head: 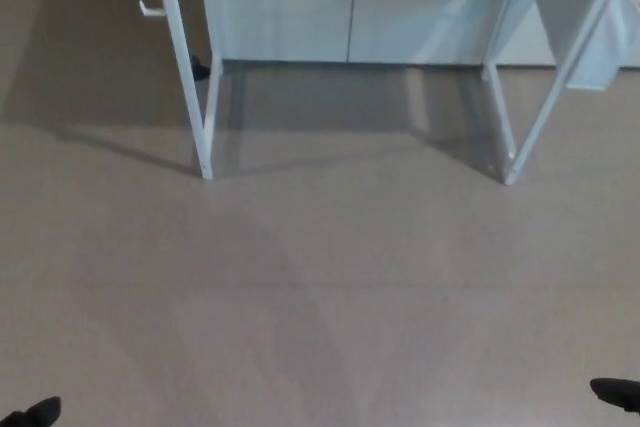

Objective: The robot walk towards a table in front and pick up a black pencil case on the left hand side and put the pencil case into a small container on the right hand side

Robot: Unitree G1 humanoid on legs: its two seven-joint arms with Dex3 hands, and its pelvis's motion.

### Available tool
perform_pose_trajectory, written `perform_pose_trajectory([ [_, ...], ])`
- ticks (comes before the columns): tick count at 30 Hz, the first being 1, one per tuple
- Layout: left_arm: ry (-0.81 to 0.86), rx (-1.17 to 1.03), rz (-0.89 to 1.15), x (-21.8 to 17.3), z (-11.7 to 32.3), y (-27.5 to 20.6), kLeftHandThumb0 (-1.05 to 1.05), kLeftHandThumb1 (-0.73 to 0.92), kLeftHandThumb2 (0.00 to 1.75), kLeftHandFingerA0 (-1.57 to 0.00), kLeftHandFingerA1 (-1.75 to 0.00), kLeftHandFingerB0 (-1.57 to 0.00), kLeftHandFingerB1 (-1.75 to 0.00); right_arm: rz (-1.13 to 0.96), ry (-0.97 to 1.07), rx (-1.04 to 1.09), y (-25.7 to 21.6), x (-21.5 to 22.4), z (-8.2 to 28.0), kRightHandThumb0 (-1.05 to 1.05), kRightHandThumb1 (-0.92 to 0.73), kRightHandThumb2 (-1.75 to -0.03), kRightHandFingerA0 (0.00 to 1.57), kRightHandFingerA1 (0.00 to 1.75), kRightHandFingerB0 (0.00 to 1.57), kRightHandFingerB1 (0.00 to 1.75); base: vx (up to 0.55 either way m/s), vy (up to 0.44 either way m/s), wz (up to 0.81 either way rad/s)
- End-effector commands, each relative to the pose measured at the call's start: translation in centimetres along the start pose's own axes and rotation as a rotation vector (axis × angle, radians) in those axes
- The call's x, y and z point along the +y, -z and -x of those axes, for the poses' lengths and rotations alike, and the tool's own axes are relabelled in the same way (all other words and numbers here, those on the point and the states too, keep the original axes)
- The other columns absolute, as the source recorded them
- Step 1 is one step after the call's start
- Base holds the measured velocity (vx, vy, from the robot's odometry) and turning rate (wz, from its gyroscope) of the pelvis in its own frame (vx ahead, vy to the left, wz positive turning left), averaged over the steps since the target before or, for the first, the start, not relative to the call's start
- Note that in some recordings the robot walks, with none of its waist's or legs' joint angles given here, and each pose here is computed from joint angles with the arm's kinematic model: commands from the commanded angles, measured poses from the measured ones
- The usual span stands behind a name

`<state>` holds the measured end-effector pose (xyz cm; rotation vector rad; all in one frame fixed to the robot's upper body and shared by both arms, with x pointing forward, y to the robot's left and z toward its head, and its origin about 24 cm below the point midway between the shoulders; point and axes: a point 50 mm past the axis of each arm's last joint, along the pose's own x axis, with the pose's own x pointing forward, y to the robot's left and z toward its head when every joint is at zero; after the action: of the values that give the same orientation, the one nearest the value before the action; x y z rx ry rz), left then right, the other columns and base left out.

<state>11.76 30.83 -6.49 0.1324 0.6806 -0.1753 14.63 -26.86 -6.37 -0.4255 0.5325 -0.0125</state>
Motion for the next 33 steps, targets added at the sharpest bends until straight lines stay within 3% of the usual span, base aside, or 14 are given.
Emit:
perform_pose_trajectory([
  [1,0.051,0.017,-0.030,0.21,0.53,0.03,-0.02,0.69,0.62,0.00,0.00,0.00,-0.06,0.004,0.006,0.015,0.28,-0.30,0.19,-0.48,-0.56,-0.57,0.56,0.47,0.45,0.40,0.58,-0.032,-0.38],
  [6,0.061,0.024,-0.040,0.29,0.74,0.30,0.01,0.66,0.74,0.00,0.00,0.00,0.00,0.022,0.000,0.013,0.50,-0.23,0.34,-0.50,-0.57,-0.57,0.58,0.46,0.46,0.41,0.48,-0.090,0.23],
  [14,0.056,0.014,-0.063,0.33,0.85,0.54,-0.01,0.67,0.77,0.00,0.00,0.00,-0.02,0.006,0.001,0.021,0.73,-0.10,0.52,-0.50,-0.55,-0.57,0.56,0.46,0.45,0.40,0.47,-0.019,-0.23],
  [19,0.041,0.013,-0.055,0.31,0.94,0.58,-0.01,0.72,0.74,0.00,0.00,0.00,-0.04,-0.002,0.002,0.026,0.82,-0.05,0.52,-0.49,-0.55,-0.56,0.56,0.45,0.45,0.40,0.38,0.280,-0.10],
  [20,0.033,-0.007,-0.038,0.31,0.90,0.58,-0.01,0.77,0.67,0.00,0.00,0.00,-0.02,0.011,-0.002,0.023,0.80,-0.09,0.55,-0.51,-0.56,-0.57,0.55,0.45,0.45,0.40,0.33,0.130,0.00],
  [23,0.019,-0.019,-0.022,0.29,0.97,0.78,-0.01,0.75,0.71,0.00,0.00,0.00,0.00,0.013,-0.006,0.029,1.03,-0.09,0.69,-0.49,-0.56,-0.56,0.55,0.45,0.44,0.40,0.25,0.086,0.11],
  [24,-0.007,-0.024,-0.011,0.28,0.97,0.80,-0.01,0.75,0.65,0.00,-0.03,0.00,-0.09,0.010,-0.002,0.028,1.03,-0.07,0.67,-0.45,-0.55,-0.56,0.56,0.46,0.46,0.40,0.26,0.018,0.11],
  [25,-0.016,-0.026,-0.006,0.27,0.96,0.81,-0.04,0.63,0.86,0.00,-0.01,0.00,-0.11,0.003,-0.001,0.026,1.03,-0.05,0.67,-0.34,-0.53,-0.56,0.55,0.48,0.45,0.42,0.25,-0.006,0.11],
  [26,-0.024,-0.029,-0.002,0.24,0.94,0.81,-0.04,0.63,0.86,0.00,-0.01,0.00,-0.11,-0.007,-0.001,0.024,1.03,-0.02,0.67,-0.34,-0.53,-0.56,0.55,0.48,0.45,0.42,0.29,-0.039,0.12],
  [27,-0.031,-0.036,0.008,0.33,0.82,0.64,-0.03,0.67,0.89,0.00,0.00,0.00,-0.11,-0.006,0.002,0.022,0.87,0.02,0.50,-0.36,-0.43,-0.68,0.52,0.55,0.44,0.50,0.29,-0.075,0.11],
  [30,-0.033,-0.038,0.010,0.34,0.81,0.62,-0.03,0.67,0.89,0.00,0.00,0.00,-0.11,-0.006,0.003,0.022,0.85,0.03,0.48,-0.36,-0.43,-0.68,0.52,0.55,0.44,0.50,0.27,-0.144,0.24],
  [31,-0.054,-0.040,0.009,0.33,0.79,0.57,-0.03,0.63,0.86,0.00,-0.04,0.00,-0.13,0.000,0.016,0.029,0.91,0.04,0.44,-0.29,-0.50,-0.55,0.58,0.49,0.48,0.42,0.38,-0.126,-0.61],
  [32,-0.060,-0.041,0.017,0.31,0.78,0.58,-0.03,0.62,0.86,0.00,-0.05,0.00,-0.15,-0.001,0.016,0.029,0.93,0.04,0.43,-0.35,-0.42,-0.66,0.54,0.55,0.44,0.50,0.38,-0.161,0.29],
  [33,-0.063,-0.042,0.020,0.29,0.77,0.57,-0.04,0.62,0.85,0.00,-0.06,0.00,-0.15,-0.006,0.014,0.029,0.96,0.04,0.41,-0.33,-0.42,-0.65,0.53,0.54,0.44,0.49,0.34,-0.134,0.50],
])
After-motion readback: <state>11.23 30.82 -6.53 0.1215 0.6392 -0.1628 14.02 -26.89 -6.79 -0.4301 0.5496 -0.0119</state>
